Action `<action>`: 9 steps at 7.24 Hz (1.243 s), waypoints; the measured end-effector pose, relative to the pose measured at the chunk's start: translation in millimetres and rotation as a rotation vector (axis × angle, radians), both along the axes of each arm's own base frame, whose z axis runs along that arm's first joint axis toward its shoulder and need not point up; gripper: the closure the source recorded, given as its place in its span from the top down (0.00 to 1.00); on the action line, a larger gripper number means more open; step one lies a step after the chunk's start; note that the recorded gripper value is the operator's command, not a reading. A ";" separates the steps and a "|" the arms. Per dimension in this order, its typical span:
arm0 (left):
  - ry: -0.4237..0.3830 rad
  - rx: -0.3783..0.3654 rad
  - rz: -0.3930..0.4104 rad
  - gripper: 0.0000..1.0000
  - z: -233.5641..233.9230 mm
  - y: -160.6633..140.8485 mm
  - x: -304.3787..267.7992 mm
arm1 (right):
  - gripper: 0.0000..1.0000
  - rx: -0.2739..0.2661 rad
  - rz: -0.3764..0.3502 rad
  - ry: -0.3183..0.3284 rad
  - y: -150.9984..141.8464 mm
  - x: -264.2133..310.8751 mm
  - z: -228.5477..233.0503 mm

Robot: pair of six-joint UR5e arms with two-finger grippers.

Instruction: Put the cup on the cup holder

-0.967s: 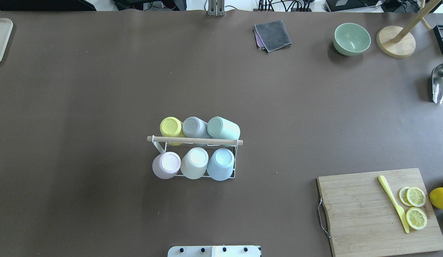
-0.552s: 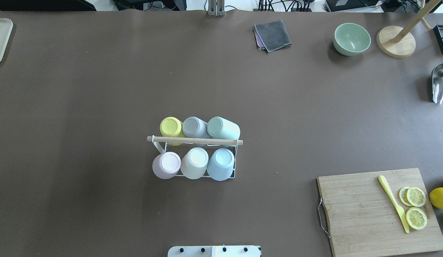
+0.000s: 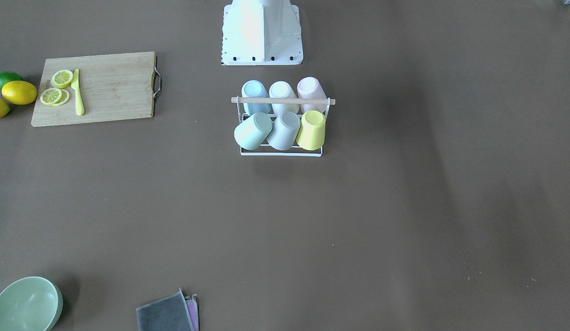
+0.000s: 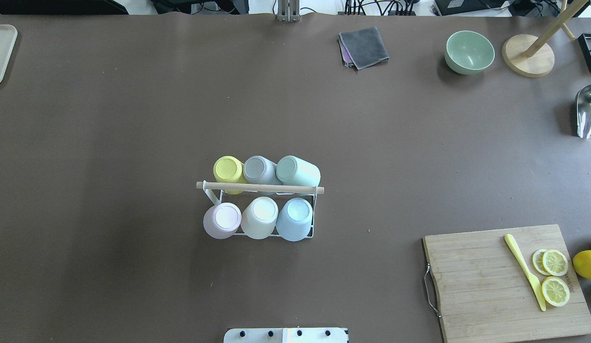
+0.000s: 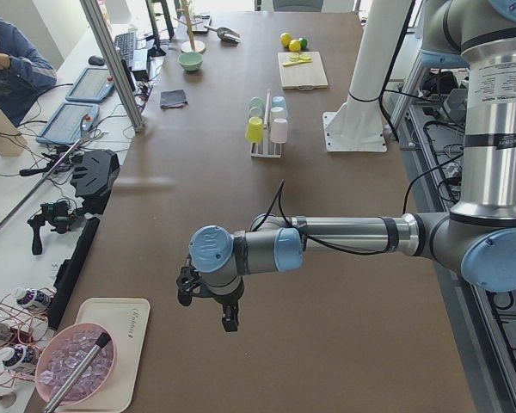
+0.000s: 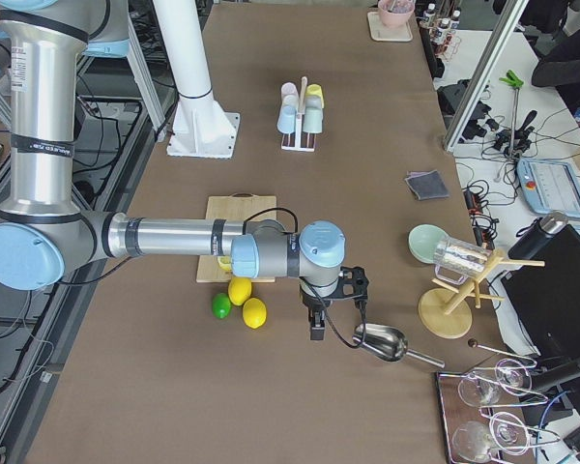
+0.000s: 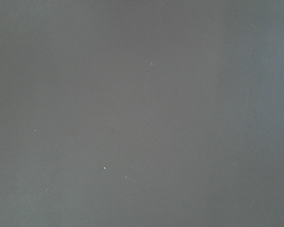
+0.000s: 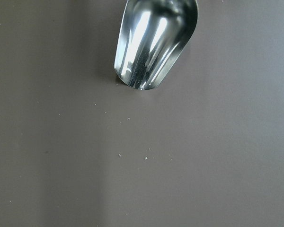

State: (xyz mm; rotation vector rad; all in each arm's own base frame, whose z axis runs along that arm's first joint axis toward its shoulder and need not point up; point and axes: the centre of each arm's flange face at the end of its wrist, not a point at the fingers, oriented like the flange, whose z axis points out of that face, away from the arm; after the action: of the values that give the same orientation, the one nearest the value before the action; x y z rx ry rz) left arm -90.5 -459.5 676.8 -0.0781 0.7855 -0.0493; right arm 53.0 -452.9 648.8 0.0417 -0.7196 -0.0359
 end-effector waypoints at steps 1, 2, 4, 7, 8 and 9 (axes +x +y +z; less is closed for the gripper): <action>0.001 0.003 0.000 0.97 -1.3 0.0 0.1 | 1.00 0.000 0.000 0.000 0.0 0.0 0.3; 0.003 0.004 0.000 0.97 -2.1 -0.1 0.3 | 1.00 0.000 0.000 0.001 0.0 0.1 0.4; 0.002 0.003 0.001 0.97 -2.3 -0.6 1.1 | 1.00 0.000 0.000 0.001 0.0 0.1 0.5; 0.000 -0.004 0.002 0.97 1.5 0.6 0.9 | 1.00 0.001 0.000 0.001 -0.1 0.0 0.5; 0.000 -0.007 0.002 0.98 2.7 2.0 0.8 | 1.00 0.000 0.000 0.001 0.0 0.0 0.7; 0.000 -0.009 0.002 0.97 4.2 4.2 1.0 | 1.00 0.000 0.000 0.001 0.0 0.0 0.9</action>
State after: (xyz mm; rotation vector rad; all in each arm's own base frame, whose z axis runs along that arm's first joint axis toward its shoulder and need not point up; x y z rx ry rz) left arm -89.5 -455.3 681.0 -0.0874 0.7855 -0.0514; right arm 53.0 -452.9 649.7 0.0414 -0.7190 -0.0357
